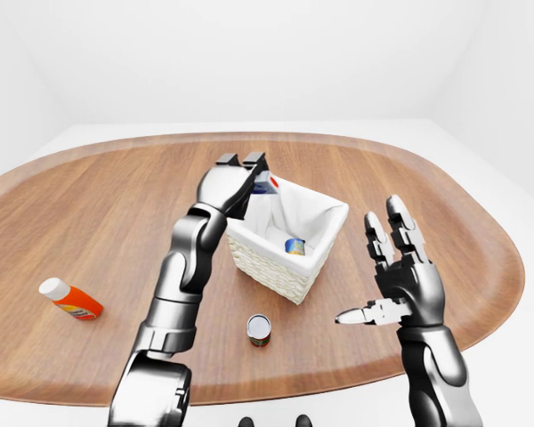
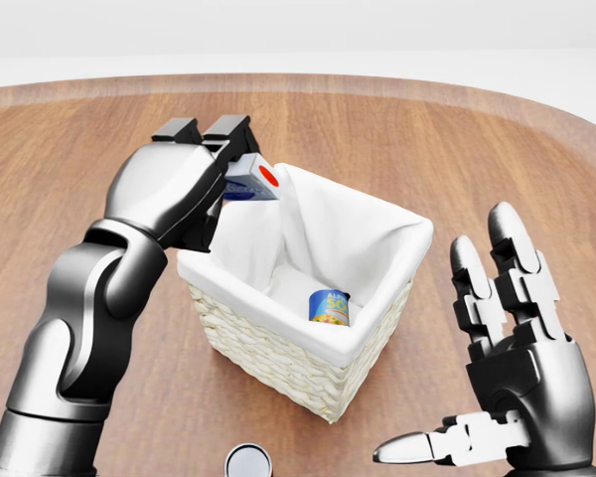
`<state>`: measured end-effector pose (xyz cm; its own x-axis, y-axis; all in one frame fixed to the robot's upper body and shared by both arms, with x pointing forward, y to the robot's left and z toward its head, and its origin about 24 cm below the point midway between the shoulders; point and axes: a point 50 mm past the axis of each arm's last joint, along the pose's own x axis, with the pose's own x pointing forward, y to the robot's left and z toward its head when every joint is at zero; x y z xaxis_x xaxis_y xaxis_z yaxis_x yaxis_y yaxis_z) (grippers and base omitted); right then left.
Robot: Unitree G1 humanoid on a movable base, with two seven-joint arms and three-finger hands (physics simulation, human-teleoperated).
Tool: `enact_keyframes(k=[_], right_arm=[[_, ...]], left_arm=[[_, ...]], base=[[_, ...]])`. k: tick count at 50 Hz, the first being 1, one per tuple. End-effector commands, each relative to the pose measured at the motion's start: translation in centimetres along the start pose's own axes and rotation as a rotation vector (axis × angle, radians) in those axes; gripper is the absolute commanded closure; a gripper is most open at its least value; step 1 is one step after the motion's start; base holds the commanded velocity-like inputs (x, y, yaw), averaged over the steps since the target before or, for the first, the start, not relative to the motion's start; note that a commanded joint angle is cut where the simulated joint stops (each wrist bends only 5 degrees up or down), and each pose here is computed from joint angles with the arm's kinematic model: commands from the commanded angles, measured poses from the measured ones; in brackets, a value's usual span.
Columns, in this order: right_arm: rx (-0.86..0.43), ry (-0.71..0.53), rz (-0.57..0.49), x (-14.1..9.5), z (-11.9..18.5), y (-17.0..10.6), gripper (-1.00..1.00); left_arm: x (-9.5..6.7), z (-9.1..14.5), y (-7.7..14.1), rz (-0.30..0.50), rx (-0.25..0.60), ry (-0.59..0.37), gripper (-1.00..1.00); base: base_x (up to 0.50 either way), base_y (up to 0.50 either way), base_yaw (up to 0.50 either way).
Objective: Pick up the alphabet soup and the cream cheese box, and put them in the basket.
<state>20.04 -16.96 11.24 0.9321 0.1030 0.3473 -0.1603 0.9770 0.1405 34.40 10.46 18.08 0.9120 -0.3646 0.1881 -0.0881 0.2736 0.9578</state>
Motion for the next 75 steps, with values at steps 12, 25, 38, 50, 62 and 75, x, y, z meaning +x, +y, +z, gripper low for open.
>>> enact_keyframes(k=[12, 25, 38, 50, 62, 75], right_arm=[[0.014, -0.005, -0.004, 0.0, 0.3, -0.1, -1.00], [0.015, -0.010, -0.005, -0.1, 0.4, -0.1, -1.00], [0.024, -0.022, -0.001, -0.3, 0.7, 0.0, -1.00], [0.029, -0.033, 0.002, -0.4, 1.0, 0.0, -1.00], [0.026, -0.031, 0.015, -0.5, 0.9, 0.2, -1.00], [0.016, -0.028, 0.023, -0.5, 0.9, 0.4, -1.00]], left_arm=[[1.7, 1.7, -2.1, -0.043, 0.003, -0.021, 1.00], [1.8, 2.5, -3.8, -0.113, -0.017, -0.034, 1.00], [3.0, 1.5, -6.5, -0.154, 0.062, 0.018, 1.00], [3.6, 0.6, -8.3, -0.165, 0.169, 0.043, 1.00], [4.4, 1.3, -5.7, 0.068, 0.292, -0.016, -1.00], [4.2, 2.0, -2.5, 0.229, 0.208, -0.024, -1.00]], base=[[0.00, 0.00, 0.00], [0.00, 0.00, 0.00], [0.00, 0.00, 0.00], [0.00, 0.00, 0.00], [0.00, 0.00, 0.00], [0.00, 0.00, 0.00]])
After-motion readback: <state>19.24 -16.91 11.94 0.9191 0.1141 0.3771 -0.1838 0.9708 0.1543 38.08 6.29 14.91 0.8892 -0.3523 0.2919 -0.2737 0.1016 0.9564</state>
